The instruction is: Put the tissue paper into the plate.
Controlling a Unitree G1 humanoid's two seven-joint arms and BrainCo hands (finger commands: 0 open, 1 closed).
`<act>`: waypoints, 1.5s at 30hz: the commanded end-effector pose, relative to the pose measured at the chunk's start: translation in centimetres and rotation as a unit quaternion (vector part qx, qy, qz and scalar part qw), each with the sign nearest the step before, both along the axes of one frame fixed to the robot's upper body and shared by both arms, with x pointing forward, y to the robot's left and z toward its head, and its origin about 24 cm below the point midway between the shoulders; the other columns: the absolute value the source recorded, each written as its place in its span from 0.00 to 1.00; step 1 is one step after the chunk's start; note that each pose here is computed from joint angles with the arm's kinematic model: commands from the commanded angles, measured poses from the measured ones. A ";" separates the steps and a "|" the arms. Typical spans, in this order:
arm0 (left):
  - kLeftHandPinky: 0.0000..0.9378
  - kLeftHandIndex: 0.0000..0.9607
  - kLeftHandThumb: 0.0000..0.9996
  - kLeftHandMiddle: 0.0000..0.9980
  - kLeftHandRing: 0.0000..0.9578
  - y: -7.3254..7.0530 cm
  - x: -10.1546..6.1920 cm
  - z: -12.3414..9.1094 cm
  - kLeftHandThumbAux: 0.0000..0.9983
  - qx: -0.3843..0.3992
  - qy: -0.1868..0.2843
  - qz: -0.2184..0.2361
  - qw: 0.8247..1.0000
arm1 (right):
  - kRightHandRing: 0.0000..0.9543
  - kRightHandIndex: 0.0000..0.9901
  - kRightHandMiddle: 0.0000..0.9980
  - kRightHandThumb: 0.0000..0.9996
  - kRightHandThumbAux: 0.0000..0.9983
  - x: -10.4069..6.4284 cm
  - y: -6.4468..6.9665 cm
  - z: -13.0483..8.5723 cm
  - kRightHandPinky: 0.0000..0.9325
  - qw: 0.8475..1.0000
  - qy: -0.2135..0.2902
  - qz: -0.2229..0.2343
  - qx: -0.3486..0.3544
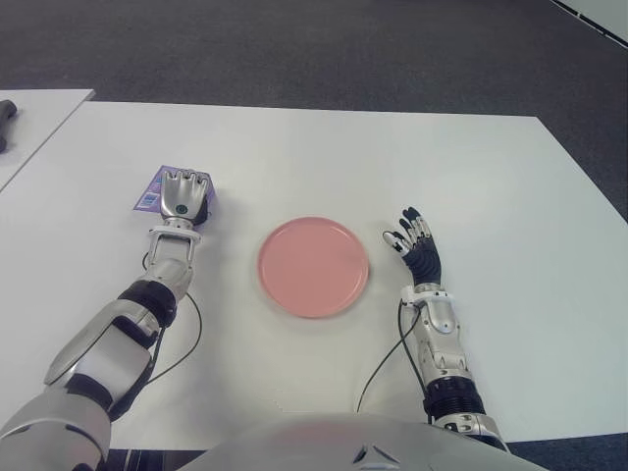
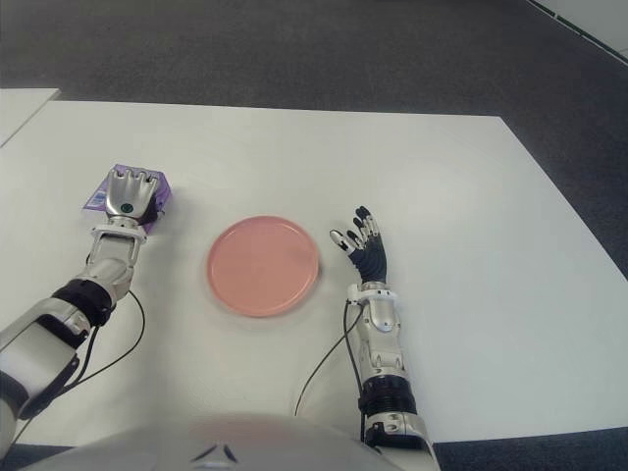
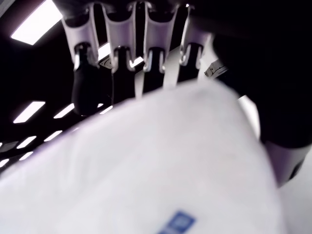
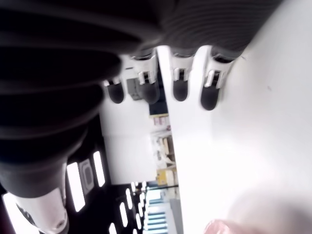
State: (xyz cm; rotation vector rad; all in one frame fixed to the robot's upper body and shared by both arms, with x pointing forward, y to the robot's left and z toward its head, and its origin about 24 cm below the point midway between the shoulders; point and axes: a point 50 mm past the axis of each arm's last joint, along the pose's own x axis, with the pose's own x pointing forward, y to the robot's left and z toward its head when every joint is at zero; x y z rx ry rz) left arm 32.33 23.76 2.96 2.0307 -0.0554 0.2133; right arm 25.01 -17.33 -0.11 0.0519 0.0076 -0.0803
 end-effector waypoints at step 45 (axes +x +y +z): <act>0.74 0.48 0.96 0.54 0.43 -0.7 0.5 2.3 0.65 -0.104 -0.025 -0.007 0.994 | 0.00 0.03 0.01 0.08 0.77 -1.4 -1.3 2.2 0.01 0.999 0.019 -0.021 0.025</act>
